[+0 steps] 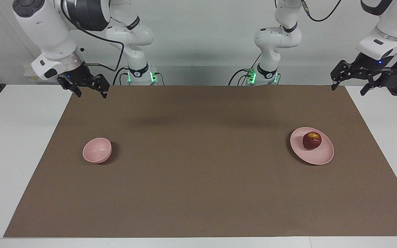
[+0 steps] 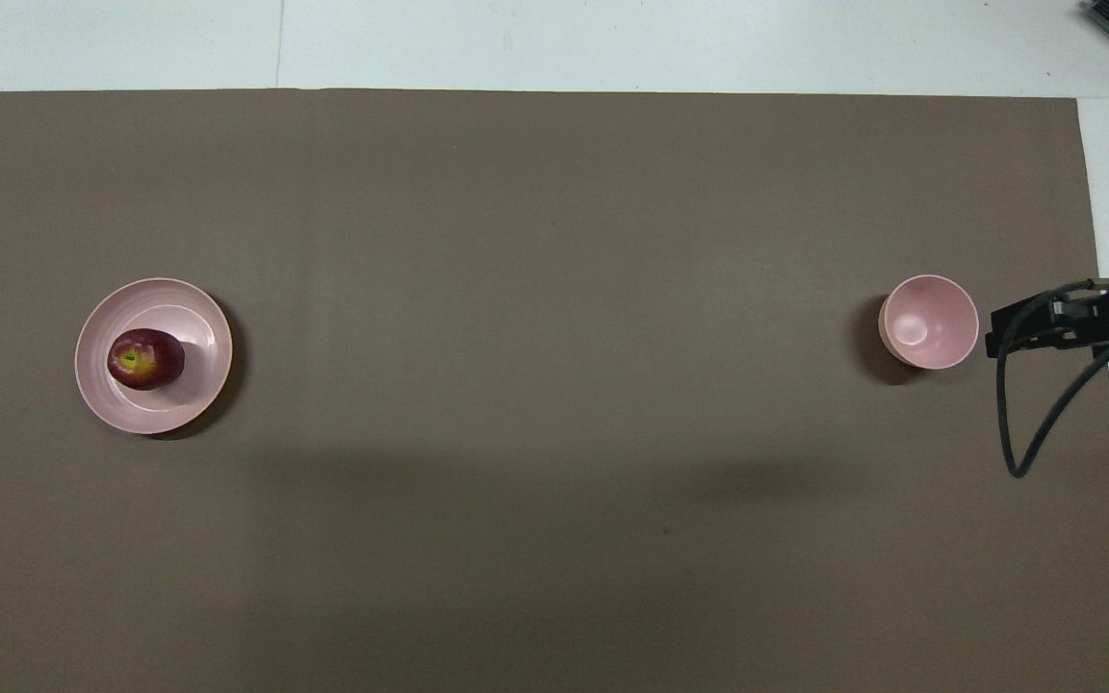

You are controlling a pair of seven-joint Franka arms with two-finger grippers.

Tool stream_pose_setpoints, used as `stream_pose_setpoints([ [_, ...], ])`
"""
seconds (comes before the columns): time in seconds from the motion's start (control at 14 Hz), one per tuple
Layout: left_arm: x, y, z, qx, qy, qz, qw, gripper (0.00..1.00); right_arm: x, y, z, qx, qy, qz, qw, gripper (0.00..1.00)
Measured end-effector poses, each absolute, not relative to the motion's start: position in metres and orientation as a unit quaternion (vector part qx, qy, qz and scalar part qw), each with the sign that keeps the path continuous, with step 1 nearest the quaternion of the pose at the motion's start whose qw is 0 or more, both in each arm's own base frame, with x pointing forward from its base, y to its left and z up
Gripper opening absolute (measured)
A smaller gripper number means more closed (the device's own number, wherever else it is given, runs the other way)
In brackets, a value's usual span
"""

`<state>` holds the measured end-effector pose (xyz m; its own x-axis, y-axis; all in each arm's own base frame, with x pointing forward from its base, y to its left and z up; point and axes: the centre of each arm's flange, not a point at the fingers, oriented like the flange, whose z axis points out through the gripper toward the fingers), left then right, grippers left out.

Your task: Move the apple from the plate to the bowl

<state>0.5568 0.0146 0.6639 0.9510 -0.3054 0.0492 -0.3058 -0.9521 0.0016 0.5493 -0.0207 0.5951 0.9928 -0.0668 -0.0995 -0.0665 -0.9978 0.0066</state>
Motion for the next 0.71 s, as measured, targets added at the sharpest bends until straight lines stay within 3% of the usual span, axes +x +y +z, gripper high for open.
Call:
stream_pose_setpoints([
  [0.36,0.558,0.014,0.661,0.988,-0.155,0.028,0.004,1.00,0.553,-0.022,0.597,0.999,-0.034,-0.035,0.002,1.00],
  [0.71,0.567,0.014,0.629,0.988,-0.154,0.031,0.009,1.00,0.553,-0.025,0.597,0.999,-0.037,-0.035,0.002,1.00],
])
